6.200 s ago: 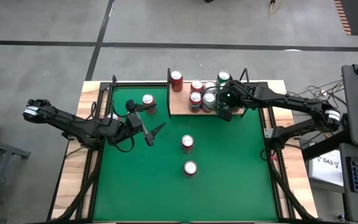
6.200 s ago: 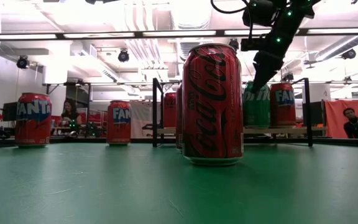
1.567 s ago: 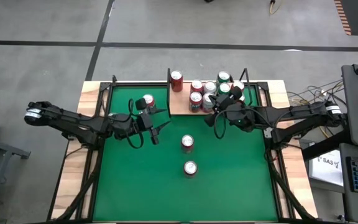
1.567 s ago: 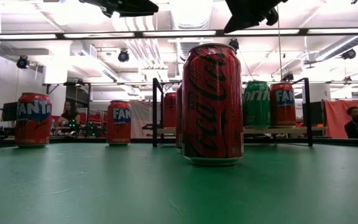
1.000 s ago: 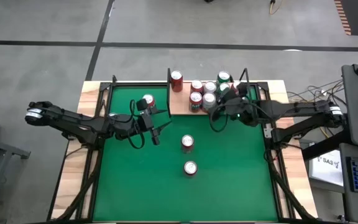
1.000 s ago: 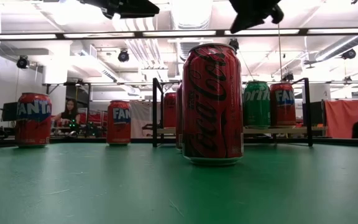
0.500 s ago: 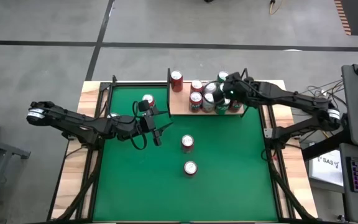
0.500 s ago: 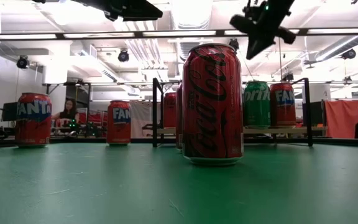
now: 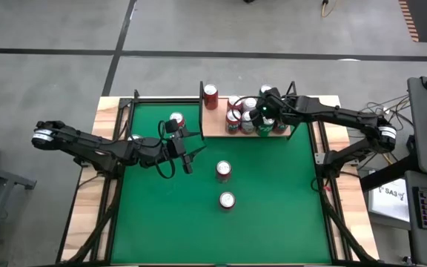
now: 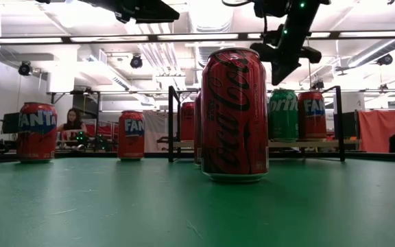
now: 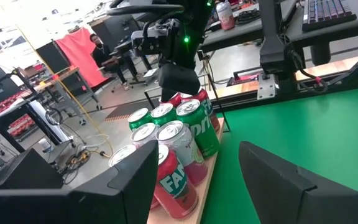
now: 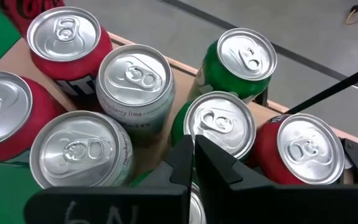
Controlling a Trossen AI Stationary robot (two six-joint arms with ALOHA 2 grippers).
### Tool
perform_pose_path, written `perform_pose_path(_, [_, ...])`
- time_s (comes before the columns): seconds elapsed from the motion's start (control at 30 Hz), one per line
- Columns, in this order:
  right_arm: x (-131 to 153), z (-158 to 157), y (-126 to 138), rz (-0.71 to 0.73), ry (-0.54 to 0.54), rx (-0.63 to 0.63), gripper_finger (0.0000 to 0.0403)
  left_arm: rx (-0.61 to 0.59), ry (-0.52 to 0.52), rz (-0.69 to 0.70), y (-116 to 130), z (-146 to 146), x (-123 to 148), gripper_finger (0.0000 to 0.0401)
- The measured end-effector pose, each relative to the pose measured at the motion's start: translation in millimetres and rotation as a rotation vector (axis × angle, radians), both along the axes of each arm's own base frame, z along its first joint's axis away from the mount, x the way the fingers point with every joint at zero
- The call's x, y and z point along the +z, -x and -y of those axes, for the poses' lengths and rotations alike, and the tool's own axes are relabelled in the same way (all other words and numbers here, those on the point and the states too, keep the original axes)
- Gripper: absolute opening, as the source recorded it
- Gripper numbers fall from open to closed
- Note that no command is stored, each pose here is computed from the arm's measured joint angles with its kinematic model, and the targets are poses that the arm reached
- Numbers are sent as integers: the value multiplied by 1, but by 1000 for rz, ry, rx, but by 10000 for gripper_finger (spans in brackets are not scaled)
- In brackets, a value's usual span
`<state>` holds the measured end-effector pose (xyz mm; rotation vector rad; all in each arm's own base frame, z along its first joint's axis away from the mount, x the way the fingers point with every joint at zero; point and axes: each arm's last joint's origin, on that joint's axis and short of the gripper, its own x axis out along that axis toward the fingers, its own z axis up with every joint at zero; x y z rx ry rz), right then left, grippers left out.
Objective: Place canned beverage on shelf
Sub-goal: Adjust the green soda cans
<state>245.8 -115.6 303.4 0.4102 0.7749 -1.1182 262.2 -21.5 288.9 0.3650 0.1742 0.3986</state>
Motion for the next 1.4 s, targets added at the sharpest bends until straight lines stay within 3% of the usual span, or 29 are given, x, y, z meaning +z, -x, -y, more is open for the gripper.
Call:
perform_pose_path(0.67, [-3, 2, -2, 23, -8, -43, 9, 1, 0, -2, 0, 0, 0, 207])
perform_pose_path(0.97, [-19, 20, -6, -38, -20, -96, 9, -1, 0, -3, 0, 0, 0, 207])
perform_pose_path(1.4, [-23, 21, -10, -51, -29, -94, 9, 0, 2, -6, 0, 0, -1, 207])
